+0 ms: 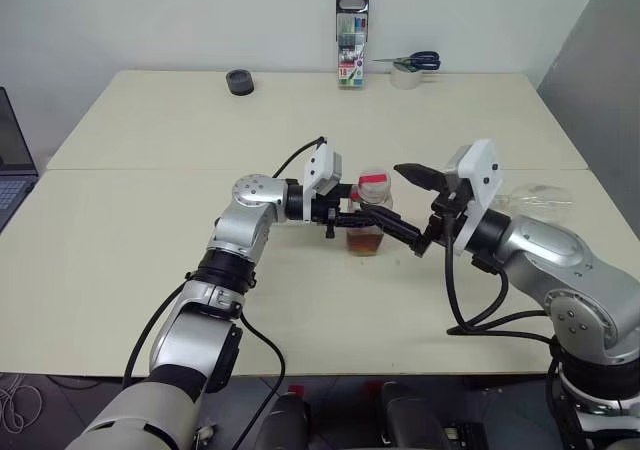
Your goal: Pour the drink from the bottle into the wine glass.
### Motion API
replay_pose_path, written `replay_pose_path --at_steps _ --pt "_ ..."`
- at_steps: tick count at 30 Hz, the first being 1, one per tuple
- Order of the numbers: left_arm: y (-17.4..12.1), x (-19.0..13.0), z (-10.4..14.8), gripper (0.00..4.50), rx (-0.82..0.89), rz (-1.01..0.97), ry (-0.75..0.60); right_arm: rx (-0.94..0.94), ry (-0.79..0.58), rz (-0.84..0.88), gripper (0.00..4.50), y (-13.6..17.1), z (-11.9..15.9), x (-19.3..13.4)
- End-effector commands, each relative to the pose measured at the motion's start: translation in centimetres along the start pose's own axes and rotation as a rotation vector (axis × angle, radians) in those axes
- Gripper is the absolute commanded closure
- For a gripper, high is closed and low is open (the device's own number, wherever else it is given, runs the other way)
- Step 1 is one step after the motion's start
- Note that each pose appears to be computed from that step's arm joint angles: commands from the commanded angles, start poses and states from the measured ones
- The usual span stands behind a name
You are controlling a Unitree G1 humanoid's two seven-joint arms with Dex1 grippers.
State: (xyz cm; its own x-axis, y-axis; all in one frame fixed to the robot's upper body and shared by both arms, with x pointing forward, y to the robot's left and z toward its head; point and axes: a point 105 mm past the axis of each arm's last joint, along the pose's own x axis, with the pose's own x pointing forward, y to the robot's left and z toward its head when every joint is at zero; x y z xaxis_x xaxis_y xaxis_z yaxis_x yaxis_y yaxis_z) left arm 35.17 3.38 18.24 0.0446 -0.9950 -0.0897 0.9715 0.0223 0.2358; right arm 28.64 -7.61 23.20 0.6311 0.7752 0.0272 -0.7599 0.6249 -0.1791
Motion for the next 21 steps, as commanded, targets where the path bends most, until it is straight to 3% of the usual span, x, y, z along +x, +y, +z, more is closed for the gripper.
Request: replay_pose_path --at_steps 1,8,16,21 --pt "0.1 0.1 1.2 2.74 0.043 0.001 -0.032 -0.049 -0.026 -0.005 0.00 -0.3 1.0 0.4" --pt "0.1 0.1 1.2 2.74 0.046 0.001 -0.030 -0.079 -0.035 0.000 0.00 -0.7 1.3 1.2" --pt "0.1 0.1 1.3 2.74 0.047 0.001 -0.030 -0.081 -0.053 -0.002 2.69 -0.7 1.5 1.4" --pt "0.1 0.1 1.3 2.74 0.049 0.002 -0.031 -0.114 -0.061 -0.001 2.73 -0.5 1.8 1.3"
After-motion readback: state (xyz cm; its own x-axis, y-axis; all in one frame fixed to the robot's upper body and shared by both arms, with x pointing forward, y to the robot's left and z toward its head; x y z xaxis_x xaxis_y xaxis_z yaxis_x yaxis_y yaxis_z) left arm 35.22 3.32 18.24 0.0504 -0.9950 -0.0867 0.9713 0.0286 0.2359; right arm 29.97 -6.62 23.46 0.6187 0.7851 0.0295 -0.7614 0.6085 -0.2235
